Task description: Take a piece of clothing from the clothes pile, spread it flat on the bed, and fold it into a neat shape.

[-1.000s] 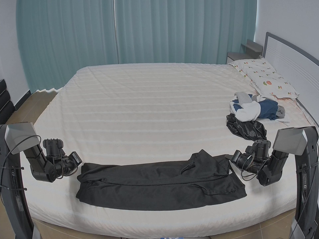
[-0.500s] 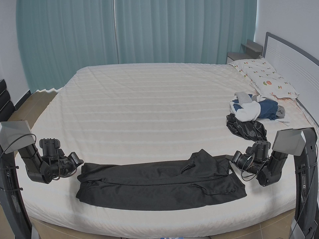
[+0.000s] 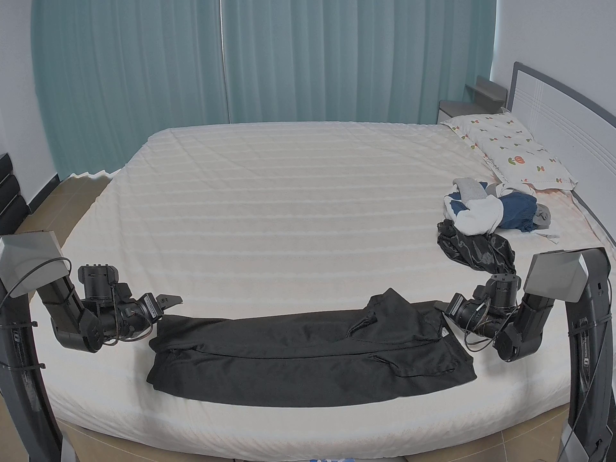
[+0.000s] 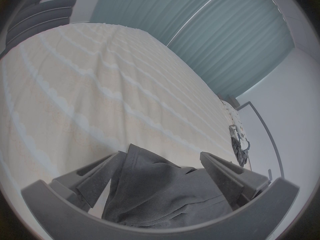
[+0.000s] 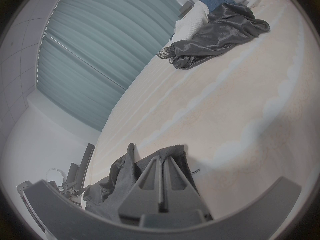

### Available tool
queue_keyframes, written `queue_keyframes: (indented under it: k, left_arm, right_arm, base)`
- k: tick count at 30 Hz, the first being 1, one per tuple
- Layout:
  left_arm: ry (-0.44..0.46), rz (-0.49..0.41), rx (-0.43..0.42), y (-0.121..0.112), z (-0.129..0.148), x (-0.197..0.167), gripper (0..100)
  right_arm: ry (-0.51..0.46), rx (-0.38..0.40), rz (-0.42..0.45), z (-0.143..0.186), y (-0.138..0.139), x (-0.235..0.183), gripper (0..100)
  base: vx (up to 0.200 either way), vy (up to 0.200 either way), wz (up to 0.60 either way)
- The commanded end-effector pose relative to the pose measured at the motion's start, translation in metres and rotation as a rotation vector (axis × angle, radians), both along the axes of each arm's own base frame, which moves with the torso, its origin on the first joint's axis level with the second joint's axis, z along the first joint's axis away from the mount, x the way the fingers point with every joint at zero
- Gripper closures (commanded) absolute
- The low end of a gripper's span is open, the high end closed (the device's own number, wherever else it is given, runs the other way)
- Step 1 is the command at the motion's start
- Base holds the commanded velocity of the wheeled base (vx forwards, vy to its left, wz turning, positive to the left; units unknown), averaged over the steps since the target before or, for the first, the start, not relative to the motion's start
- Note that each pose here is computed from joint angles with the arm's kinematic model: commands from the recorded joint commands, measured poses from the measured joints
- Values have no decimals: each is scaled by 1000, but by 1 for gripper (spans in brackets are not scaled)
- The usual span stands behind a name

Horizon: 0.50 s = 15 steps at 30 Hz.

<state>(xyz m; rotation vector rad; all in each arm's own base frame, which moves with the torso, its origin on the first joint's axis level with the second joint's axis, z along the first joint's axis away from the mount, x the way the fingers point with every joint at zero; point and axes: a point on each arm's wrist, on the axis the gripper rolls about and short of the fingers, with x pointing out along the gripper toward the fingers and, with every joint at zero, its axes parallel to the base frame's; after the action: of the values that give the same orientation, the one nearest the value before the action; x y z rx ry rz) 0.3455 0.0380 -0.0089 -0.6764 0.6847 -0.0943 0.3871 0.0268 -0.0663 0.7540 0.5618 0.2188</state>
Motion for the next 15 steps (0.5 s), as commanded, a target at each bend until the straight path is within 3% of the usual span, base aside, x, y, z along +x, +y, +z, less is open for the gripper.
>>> queue_keyframes:
  k: [1,9,15]
  left_arm:
    - [8,-19,23,0,-7,1,0]
    - [31,-8,101,0,-19,1,0]
    - [34,-5,112,0,-21,0,0]
  right_arm:
    - [4,0,2,-2,0,0,100]
    - [3,0,2,-2,0,0,100]
    - [3,0,2,-2,0,0,100]
  base:
    - [0,0,0]
    - [0,0,0]
    - [0,0,0]
